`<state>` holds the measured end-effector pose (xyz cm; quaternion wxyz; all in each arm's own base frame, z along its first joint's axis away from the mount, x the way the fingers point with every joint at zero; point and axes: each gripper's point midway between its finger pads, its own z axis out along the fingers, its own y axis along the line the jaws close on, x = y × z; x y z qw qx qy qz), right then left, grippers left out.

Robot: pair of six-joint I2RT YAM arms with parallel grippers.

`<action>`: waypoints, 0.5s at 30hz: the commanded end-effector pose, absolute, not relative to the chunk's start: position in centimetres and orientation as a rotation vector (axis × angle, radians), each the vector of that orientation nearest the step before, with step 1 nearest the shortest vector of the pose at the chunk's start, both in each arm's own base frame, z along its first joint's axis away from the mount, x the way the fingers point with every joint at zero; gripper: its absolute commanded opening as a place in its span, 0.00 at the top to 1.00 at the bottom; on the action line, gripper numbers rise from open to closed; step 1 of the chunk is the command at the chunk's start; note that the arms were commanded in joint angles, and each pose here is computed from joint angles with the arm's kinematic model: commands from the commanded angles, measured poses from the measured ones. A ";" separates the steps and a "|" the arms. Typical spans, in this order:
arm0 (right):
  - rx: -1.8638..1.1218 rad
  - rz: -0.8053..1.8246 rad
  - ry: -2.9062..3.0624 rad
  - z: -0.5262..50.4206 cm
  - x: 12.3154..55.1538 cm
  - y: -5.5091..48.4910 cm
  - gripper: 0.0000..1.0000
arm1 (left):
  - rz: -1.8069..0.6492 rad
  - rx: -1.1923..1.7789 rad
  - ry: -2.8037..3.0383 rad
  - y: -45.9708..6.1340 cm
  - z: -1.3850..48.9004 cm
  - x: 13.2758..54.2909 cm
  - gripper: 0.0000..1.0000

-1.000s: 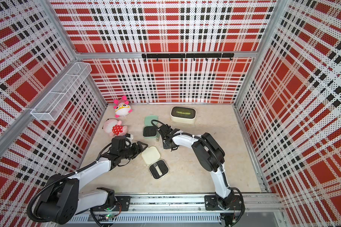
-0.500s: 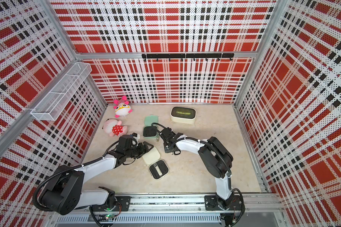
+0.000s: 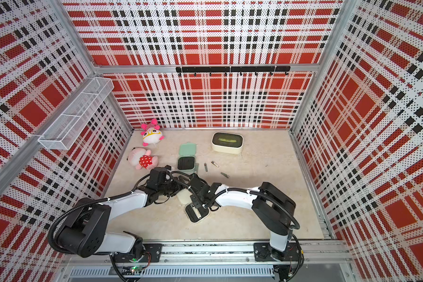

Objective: Organize nail clipper sets
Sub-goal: Place the nail clipper in the storage box.

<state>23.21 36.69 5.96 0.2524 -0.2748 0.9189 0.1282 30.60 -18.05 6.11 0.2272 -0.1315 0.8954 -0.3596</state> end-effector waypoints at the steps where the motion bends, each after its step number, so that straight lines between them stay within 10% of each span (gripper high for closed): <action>1: -0.769 0.387 2.449 6.7 22.9 37.7 0.87 | -0.983 -0.362 2.451 -18.0 5.9 30.9 0.25; 15: -0.784 0.397 2.451 5.1 21.3 36.9 0.85 | -0.965 -0.384 2.463 -17.3 5.0 30.7 0.25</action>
